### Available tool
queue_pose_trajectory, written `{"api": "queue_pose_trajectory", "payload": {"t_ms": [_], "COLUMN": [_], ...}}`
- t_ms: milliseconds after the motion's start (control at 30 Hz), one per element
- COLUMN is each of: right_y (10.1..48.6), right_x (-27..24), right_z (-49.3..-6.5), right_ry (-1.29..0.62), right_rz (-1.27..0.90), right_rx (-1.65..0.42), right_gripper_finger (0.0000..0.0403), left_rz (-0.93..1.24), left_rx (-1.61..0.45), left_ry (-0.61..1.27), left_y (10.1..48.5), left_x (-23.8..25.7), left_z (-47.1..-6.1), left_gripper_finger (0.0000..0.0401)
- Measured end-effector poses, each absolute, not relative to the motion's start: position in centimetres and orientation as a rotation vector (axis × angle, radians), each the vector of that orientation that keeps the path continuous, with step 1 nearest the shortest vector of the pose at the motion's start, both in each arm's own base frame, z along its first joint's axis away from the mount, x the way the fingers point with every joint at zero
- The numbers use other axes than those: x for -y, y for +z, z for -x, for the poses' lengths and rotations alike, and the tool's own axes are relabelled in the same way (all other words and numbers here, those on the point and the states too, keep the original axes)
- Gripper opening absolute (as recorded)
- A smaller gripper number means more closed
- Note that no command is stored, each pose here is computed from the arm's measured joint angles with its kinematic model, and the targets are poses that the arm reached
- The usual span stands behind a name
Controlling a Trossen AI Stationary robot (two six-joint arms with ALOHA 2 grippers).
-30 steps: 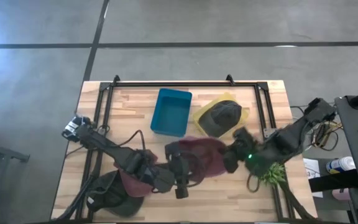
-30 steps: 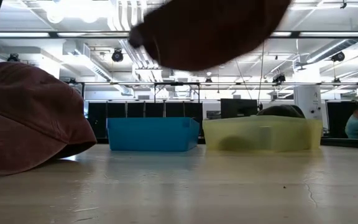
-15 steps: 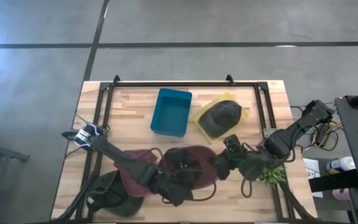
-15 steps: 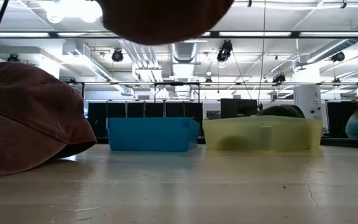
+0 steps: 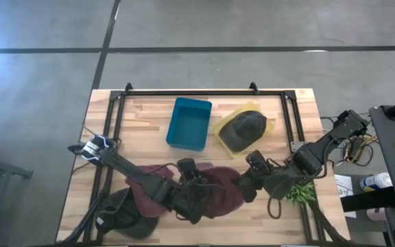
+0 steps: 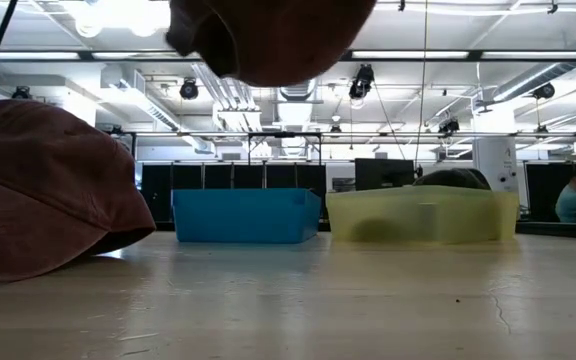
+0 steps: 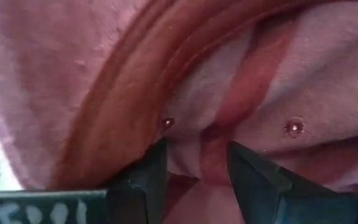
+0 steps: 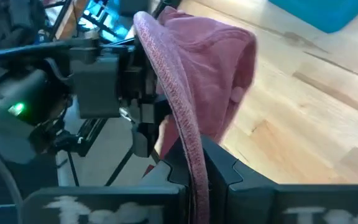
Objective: Pick & Place hat
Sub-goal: Put the right red cap into the blue bin
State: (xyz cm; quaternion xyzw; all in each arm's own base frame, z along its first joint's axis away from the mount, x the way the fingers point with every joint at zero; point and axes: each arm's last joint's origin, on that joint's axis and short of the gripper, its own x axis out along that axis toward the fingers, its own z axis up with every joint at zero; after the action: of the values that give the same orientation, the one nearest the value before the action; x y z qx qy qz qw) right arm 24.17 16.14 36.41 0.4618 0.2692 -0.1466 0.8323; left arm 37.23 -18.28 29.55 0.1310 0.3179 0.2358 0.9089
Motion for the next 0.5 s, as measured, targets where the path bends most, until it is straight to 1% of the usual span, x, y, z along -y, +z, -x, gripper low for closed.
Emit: {"api": "queue_pose_trajectory", "payload": {"t_ms": [167,333,500], "right_y": [36.76,37.11,36.81], "right_x": [-15.95,-15.78,-15.48], "right_z": [-24.0,-23.75,-23.45], "right_ry": [-0.315,-0.305,-0.348], "right_rz": [-0.933,-0.919,-0.875], "right_rx": [-0.547,-0.547,-0.558], "right_gripper_finger": [0.0013,0.0013,0.0013], "left_rz": [-0.216,-0.214,-0.284], "left_rx": [-0.698,-0.707,-0.681], "left_ry": [0.391,0.284,0.292], "left_y": [29.62,29.68,30.1], "left_x": [18.18,18.47,18.79], "left_z": [-37.46,-37.92,-37.63], "left_gripper_finger": [0.0161,0.0161,0.0161]}}
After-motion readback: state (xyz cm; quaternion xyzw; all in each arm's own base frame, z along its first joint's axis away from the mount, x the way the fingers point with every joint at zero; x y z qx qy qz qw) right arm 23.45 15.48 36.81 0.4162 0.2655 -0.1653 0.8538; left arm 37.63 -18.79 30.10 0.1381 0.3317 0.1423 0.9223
